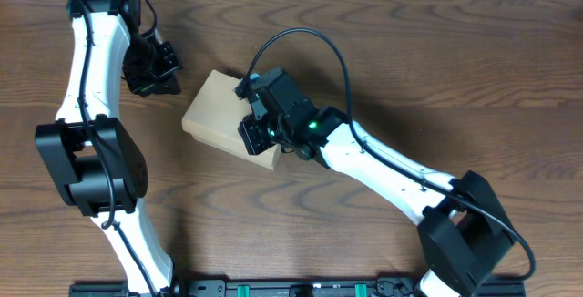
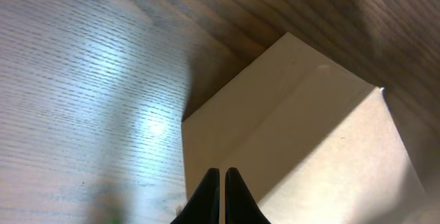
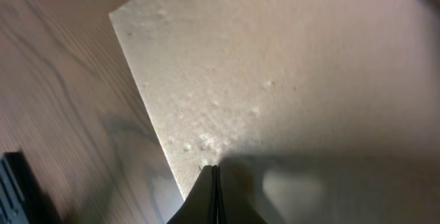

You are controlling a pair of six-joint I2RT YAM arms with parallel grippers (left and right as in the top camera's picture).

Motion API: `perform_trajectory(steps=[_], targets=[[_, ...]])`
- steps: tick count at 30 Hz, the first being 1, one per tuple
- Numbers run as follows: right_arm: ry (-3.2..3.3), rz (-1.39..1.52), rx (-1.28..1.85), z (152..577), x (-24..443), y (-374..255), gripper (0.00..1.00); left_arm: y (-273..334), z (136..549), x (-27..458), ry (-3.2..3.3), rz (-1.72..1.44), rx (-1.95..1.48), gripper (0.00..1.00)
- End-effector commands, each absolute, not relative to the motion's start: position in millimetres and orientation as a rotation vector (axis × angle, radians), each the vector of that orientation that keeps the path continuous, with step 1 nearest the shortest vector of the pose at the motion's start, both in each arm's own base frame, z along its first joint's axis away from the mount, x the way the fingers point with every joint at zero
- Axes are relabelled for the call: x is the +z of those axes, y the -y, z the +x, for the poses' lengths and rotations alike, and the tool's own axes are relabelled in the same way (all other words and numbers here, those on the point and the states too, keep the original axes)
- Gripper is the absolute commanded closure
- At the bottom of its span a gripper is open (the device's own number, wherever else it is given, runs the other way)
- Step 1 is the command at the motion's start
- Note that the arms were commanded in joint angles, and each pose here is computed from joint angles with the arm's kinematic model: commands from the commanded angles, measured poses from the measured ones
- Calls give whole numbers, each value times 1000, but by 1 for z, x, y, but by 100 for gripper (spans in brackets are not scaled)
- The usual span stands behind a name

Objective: Pack container

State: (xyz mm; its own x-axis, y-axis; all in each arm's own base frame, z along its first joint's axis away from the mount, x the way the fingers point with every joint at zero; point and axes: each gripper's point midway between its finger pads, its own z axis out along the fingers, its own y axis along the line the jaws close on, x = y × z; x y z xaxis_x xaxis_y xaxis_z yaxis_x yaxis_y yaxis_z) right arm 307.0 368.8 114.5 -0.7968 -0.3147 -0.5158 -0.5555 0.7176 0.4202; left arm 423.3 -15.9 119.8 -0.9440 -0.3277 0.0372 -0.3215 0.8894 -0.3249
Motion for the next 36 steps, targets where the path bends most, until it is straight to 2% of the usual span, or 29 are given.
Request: perform_trajectory(steps=[1,11,26,30,36], targets=[[-2581,-665,738,303,95,-367,99,14,425,120,-3039,-496,-486,94],[-2695,-697,348,302,65,-315,99,15,417,119,-3071,-510,-490,94],[-2724,-690,128,306,58,-283,99,17,413,121,-3083,-528,-511,94],[-2708,-702,215,303,70,-293,99,19,416,126,-3068,-519,-524,94],[-2570,-720,333,314,127,-312,99,18,430,158,-2994,-486,-523,94]])
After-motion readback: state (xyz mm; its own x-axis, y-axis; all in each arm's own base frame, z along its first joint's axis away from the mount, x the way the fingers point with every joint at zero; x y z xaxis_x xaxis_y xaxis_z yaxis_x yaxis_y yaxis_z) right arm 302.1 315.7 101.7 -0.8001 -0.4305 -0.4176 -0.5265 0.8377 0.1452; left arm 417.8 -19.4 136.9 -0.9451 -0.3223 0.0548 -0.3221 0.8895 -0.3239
